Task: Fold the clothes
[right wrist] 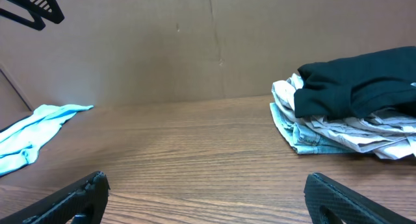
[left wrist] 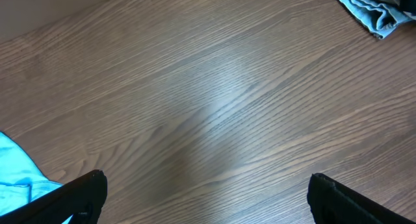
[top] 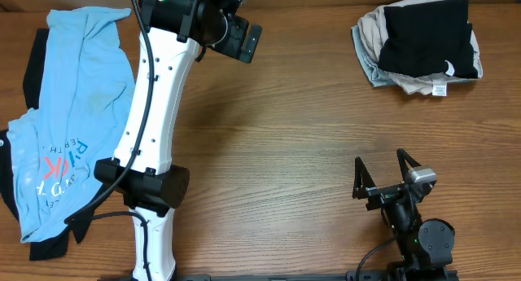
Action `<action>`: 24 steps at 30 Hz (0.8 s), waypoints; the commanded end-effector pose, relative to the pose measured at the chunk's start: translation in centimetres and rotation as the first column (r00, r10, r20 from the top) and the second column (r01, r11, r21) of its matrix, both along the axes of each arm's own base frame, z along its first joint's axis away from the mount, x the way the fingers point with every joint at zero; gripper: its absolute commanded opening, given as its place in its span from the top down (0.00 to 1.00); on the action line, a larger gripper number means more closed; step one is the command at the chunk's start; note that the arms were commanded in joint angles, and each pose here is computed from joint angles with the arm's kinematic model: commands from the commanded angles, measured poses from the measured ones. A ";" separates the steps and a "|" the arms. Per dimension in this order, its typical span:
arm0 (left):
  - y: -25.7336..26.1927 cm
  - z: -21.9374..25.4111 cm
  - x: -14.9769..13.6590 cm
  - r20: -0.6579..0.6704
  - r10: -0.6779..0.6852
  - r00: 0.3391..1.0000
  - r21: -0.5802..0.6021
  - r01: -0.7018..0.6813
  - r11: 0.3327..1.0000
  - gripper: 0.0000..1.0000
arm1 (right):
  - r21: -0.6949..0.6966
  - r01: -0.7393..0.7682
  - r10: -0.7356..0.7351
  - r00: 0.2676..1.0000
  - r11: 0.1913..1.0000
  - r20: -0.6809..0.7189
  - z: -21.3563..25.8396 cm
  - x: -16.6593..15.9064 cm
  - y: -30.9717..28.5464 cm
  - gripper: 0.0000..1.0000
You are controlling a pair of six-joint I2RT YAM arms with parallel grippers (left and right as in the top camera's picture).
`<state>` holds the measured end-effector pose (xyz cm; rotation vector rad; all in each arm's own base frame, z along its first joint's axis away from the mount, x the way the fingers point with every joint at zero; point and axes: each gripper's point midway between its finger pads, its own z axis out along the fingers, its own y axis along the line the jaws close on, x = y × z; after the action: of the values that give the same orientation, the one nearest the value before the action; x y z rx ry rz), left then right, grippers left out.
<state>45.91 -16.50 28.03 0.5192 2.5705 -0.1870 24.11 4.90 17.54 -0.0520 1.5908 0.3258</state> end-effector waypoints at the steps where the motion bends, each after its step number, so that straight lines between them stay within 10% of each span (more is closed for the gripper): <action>1: 0.0 -0.5 0.0 -0.008 -0.011 1.000 0.016 0.012 1.000 0.00 | 0.000 0.002 -0.002 1.000 1.000 0.000 -0.3 0.0 0.0 0.00; 24: -1.8 3.1 -2.1 0.066 -0.062 0.996 -0.007 0.062 0.998 0.00 | 0.000 0.002 -0.002 1.000 1.000 0.000 -0.3 0.0 0.0 0.00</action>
<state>45.65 -17.09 28.13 0.5362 2.5652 -0.1887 24.11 4.90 17.53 -0.0526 1.5916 0.3258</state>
